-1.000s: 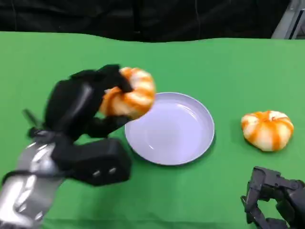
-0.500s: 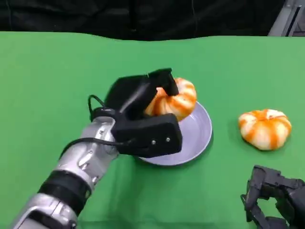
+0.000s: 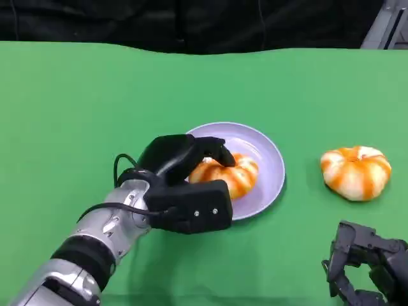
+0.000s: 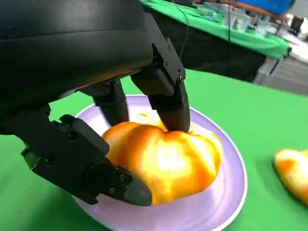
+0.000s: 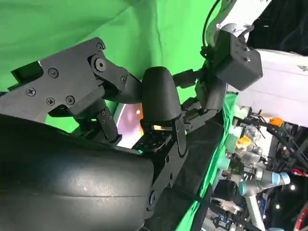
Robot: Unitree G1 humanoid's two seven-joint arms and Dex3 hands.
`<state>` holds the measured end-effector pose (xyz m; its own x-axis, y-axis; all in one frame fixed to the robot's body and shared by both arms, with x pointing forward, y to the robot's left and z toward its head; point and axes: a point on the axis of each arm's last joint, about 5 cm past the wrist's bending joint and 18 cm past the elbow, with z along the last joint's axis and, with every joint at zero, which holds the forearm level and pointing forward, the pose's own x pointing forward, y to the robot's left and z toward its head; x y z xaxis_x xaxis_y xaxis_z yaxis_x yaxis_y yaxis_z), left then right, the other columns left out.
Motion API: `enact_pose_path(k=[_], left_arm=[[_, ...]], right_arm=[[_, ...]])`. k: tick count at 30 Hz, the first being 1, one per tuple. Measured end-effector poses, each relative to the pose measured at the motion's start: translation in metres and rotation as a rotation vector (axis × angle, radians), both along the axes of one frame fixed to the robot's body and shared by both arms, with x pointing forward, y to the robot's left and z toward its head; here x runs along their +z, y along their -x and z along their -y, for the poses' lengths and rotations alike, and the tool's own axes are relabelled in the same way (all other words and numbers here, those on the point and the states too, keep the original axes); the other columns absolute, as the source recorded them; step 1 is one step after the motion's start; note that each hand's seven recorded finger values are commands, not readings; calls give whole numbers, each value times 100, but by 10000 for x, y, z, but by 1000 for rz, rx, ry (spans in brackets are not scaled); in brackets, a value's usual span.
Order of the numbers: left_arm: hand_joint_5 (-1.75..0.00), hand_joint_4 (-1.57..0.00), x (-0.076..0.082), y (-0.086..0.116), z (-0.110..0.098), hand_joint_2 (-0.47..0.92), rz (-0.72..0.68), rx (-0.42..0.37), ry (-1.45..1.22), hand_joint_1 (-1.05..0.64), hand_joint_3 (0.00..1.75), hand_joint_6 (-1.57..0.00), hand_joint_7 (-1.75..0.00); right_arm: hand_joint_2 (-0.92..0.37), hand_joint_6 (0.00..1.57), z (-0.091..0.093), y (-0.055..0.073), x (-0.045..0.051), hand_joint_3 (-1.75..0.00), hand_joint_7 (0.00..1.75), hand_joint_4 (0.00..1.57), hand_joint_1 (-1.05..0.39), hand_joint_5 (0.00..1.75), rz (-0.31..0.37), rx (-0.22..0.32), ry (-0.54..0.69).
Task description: Grasp the bread from the table and place it into the plate.
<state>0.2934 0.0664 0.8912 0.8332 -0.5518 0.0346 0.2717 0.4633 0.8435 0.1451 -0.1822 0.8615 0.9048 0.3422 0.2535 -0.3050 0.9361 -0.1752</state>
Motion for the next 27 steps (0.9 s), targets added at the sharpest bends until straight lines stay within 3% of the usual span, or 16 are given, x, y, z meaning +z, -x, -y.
enact_pose_path(k=[4, 5, 8, 11, 13, 14, 15, 16, 17, 18, 19, 20, 21, 22, 24, 27], left_arm=[[0, -11, 68, -2, 17, 92, 58, -8, -9, -90, 47, -37, 0], [0, -4, 75, 3, 21, 92, 71, -7, -5, -99, 63, -18, 0], [0, -1, 116, 27, -14, 92, 122, -12, -42, -104, 75, -3, 0], [0, 0, 198, 62, -81, 92, 125, -13, -22, -104, 74, -2, -1], [0, 0, 257, 96, -142, 92, 97, -1, 30, -84, 52, -16, -4], [-5, -15, 294, 119, -183, 92, 80, 13, 75, -60, 38, -32, -7], [-7, -23, 336, 152, -233, 92, 59, 32, 139, -47, 29, -40, -8], [-14, -56, 378, 190, -283, 92, 39, 55, 214, -17, 40, -68, -12], [-14, -78, 419, 222, -335, 92, 16, 70, 283, -5, 48, -86, -11], [-14, -90, 464, 270, -404, 91, -2, 82, 360, 1, 52, -95, -10], [-19, -113, 501, 322, -468, 82, -12, 85, 422, 4, 70, -115, -11], [-32, -122, 528, 376, -529, 73, -19, 86, 459, 5, 85, -126, -13], [-68, -116, 552, 436, -593, 66, -22, 86, 490, 5, 96, -132, -22], [-106, -106, 567, 506, -666, 61, -35, 86, 519, 5, 105, -125, -51], [-154, -91, 571, 626, -792, 53, -79, 89, 568, 5, 122, -95, -124], [-168, -85, 576, 881, -956, 50, -192, 85, 676, 8, 131, -86, -147]], right_arm=[[-66, 70, -2, -1, 3, -101, 168, 82, -14, 175, 7, -1, 2], [-66, 70, -2, -1, 3, -101, 168, 82, -14, 175, 7, -1, 2], [-66, 70, -5, -5, -1, -101, 168, 82, -14, 175, 5, 0, 1], [-66, 70, -8, -6, -3, -101, 168, 82, -14, 175, 3, 1, 1], [-65, 70, -12, -8, -2, -100, 168, 81, -15, 175, 4, 1, 4], [-65, 70, -14, -9, -3, -101, 168, 81, -15, 175, 4, 2, 4], [-65, 70, -16, -10, -3, -101, 168, 81, -14, 175, 5, 3, 3], [-65, 70, -14, -7, -5, -102, 168, 81, -14, 175, 5, 1, 2], [-65, 70, -14, -9, -5, -102, 168, 81, -14, 175, 4, 1, 1], [-65, 71, -14, -10, -5, -102, 168, 81, -14, 175, 4, 1, 0], [-65, 71, -10, -8, -6, -102, 167, 81, -15, 175, 4, -1, -1], [-64, 71, -9, -10, -6, -102, 167, 81, -15, 175, 3, -1, -1], [-64, 70, -9, -15, -5, -102, 167, 81, -15, 175, 3, -1, -3], [-64, 70, -8, -19, -4, -102, 167, 81, -15, 175, 3, 0, -5], [-64, 70, -6, -31, -8, -101, 168, 81, -16, 175, 1, 4, -7], [-64, 70, 7, -42, -17, -100, 167, 82, -16, 175, -2, -3, 2]])
